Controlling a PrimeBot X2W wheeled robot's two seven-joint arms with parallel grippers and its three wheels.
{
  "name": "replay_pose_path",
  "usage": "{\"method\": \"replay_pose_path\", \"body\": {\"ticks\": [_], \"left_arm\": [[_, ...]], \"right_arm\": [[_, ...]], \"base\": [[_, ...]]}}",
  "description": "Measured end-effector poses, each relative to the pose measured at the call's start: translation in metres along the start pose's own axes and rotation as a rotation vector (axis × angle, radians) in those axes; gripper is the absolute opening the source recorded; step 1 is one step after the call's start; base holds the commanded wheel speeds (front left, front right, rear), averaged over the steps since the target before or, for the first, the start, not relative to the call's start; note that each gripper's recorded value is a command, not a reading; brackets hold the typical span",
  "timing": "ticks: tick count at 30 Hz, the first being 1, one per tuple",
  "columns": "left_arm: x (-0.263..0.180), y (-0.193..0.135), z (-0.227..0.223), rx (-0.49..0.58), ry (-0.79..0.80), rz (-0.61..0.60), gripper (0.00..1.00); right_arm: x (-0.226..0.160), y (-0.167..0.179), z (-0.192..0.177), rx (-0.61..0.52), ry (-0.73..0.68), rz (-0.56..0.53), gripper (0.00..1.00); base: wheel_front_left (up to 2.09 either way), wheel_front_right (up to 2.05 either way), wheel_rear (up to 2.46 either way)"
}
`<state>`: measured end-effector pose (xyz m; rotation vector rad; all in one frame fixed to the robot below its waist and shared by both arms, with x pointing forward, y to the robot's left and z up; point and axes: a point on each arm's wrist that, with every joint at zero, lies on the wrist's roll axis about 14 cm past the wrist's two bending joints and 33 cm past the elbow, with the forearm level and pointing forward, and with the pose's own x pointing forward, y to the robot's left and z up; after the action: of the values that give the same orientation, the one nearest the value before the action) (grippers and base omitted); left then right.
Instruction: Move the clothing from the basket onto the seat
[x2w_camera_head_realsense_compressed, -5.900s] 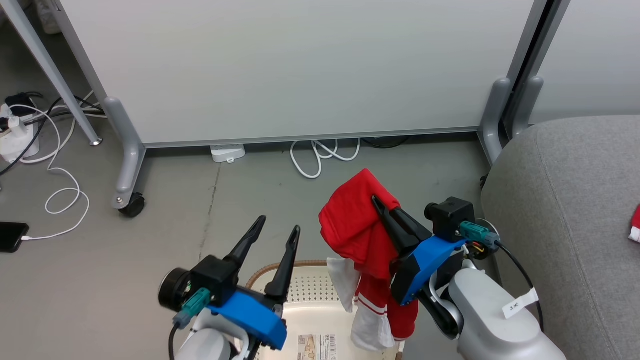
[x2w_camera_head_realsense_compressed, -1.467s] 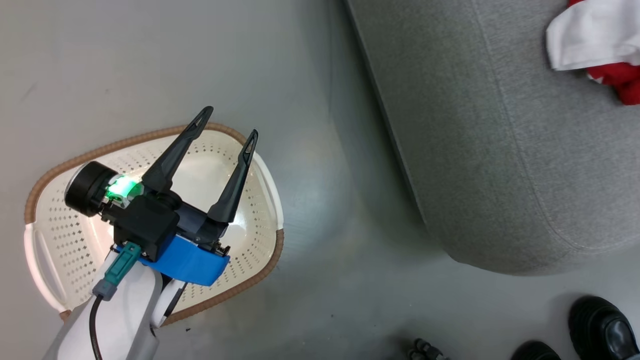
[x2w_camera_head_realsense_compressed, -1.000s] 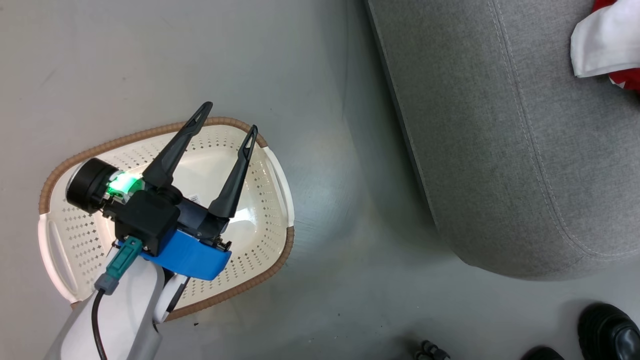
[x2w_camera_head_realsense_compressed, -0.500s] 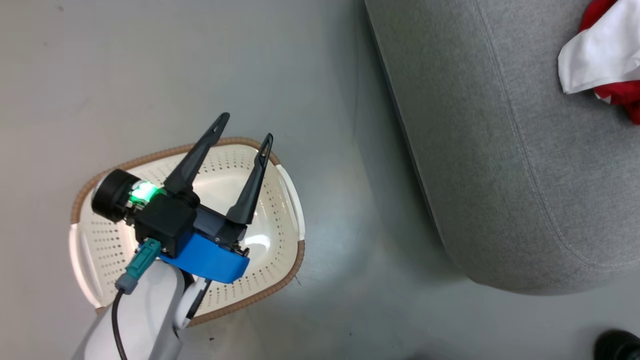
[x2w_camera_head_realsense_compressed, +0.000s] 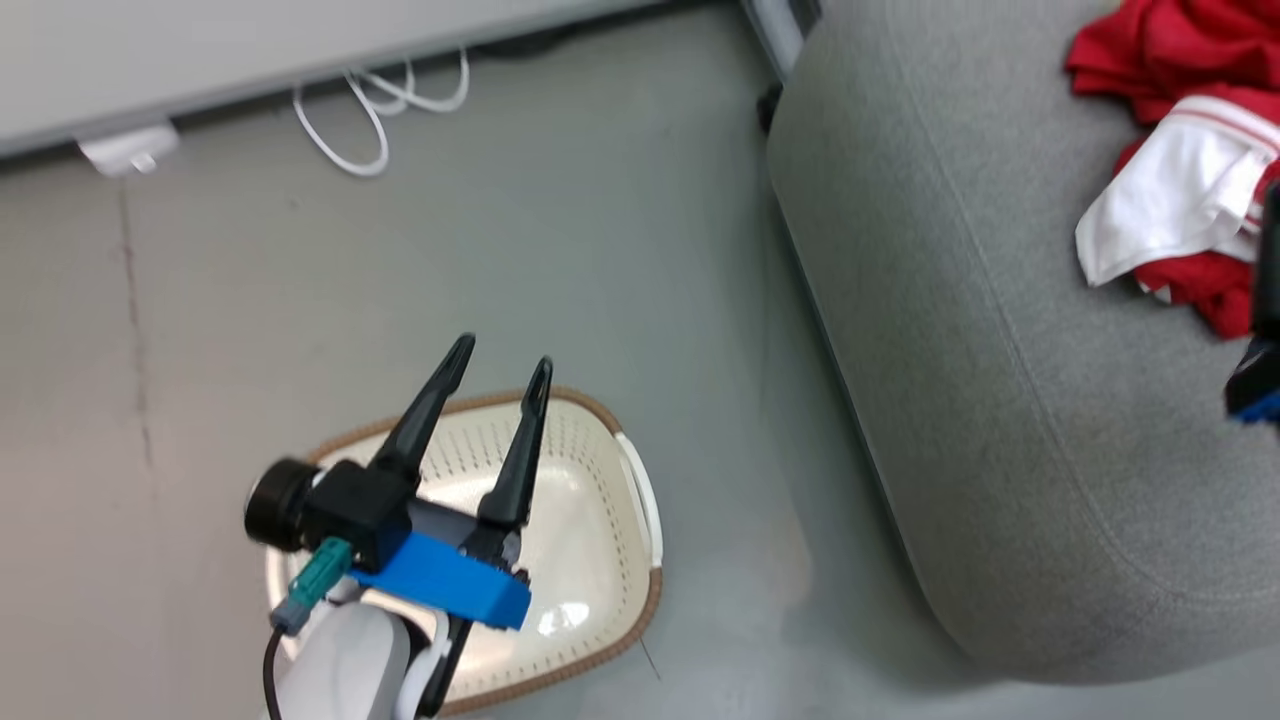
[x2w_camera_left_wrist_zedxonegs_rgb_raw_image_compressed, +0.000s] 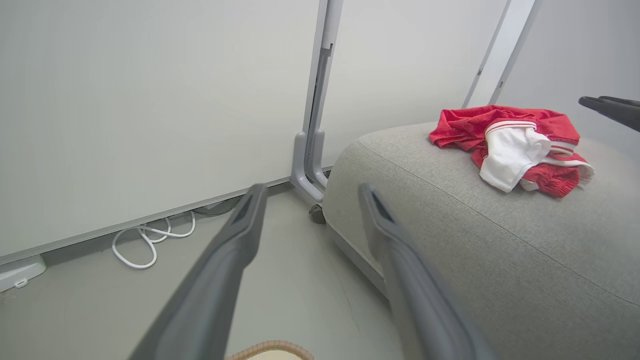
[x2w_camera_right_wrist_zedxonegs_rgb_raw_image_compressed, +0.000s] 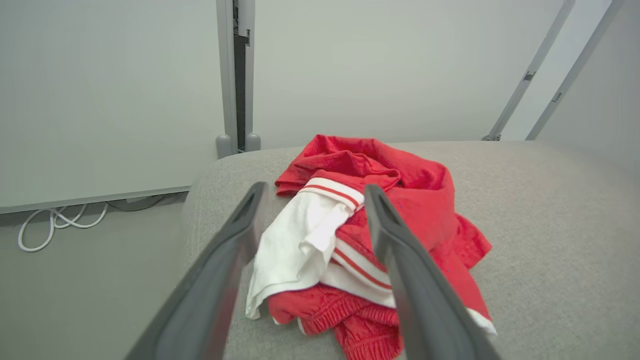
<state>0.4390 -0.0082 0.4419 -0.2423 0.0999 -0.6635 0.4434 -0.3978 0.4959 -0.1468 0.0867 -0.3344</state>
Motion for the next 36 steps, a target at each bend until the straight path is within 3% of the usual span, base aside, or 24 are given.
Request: {"method": "replay_pose_path", "body": {"ticks": [11,28,36], "left_arm": [[-0.059,0.007,0.030,0.022,-0.051,0.156,1.00],[-0.160,0.057,0.055,0.047,-0.138,0.473,1.00],[-0.190,0.074,0.057,0.043,-0.152,0.573,1.00]], "right_arm": [[-0.055,0.046,0.017,0.067,-0.069,0.140,1.00],[-0.112,0.174,0.037,0.118,-0.135,0.463,1.00],[-0.130,0.205,0.042,0.174,-0.146,0.514,1.00]], "base": [[0.00,0.00,0.00],[0.00,0.00,0.00],[0.00,0.00,0.00]]}}
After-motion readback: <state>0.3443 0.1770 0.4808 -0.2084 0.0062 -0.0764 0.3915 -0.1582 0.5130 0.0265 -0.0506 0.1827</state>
